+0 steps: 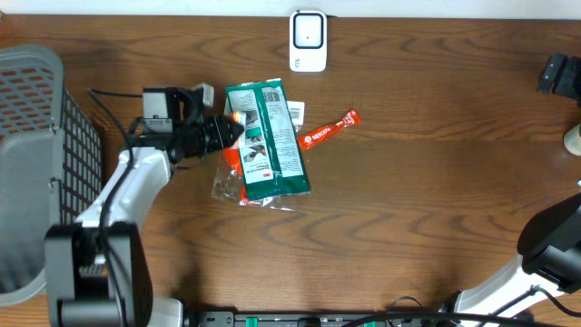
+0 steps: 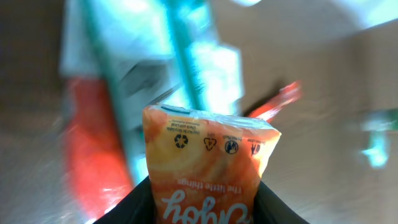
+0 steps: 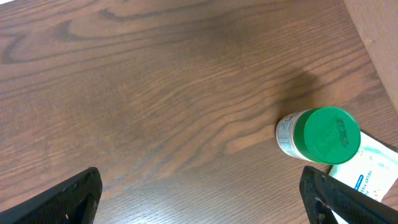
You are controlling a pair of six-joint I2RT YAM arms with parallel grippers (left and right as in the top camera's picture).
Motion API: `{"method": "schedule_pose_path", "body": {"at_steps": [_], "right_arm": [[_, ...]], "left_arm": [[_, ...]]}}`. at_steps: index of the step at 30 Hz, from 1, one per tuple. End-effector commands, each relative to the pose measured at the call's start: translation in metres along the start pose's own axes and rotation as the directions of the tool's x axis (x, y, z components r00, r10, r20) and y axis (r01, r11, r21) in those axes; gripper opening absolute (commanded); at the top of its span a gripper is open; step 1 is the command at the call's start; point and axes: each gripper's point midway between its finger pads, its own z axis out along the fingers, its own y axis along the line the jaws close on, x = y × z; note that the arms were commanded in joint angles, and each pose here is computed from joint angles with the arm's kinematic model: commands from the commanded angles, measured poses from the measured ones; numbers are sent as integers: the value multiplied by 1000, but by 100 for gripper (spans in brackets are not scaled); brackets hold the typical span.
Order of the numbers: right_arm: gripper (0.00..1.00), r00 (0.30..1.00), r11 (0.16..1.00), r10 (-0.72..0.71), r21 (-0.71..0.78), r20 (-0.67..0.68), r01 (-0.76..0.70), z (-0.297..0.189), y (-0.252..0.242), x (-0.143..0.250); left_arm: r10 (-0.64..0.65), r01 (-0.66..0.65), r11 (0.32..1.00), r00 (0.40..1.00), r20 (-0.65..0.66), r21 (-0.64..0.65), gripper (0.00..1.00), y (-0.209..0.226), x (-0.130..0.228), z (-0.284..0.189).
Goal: Scan the item barcode
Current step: 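Lift the orange packet off the table with the left gripper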
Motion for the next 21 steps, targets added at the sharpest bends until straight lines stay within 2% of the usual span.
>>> {"method": "schedule_pose_path", "body": {"at_steps": [1, 5, 8, 11, 16, 18, 21], "right_arm": [[99, 1000, 1000, -11, -8, 12, 11, -2, 5, -4], [99, 1000, 1000, -11, -9, 1, 11, 3, 4, -2], [99, 1000, 1000, -10, -11, -19, 10, 13, 4, 2], [99, 999, 1000, -17, -15, -46, 16, 24, 4, 8], [99, 995, 999, -23, -24, -96, 21, 52, 4, 20], [99, 994, 999, -21, -40, -110, 17, 62, 6, 23], [99, 992, 994, -20, -108, -124, 6, 77, 17, 28]], "left_arm": [[-39, 21, 978, 996, 83, 207, 40, -60, -37, -28], [-47, -16, 904, 989, 137, 426, 40, -113, -64, -54], [-109, 30, 850, 987, 119, 526, 40, -136, -76, -69], [-185, 125, 793, 982, 40, 597, 41, -153, -78, -81], [-303, 359, 663, 931, -203, 657, 40, -184, -72, -103], [-307, 383, 620, 922, -238, 685, 40, -202, -74, -116], [-288, 316, 534, 940, -183, 784, 40, -236, -84, -147]]}}
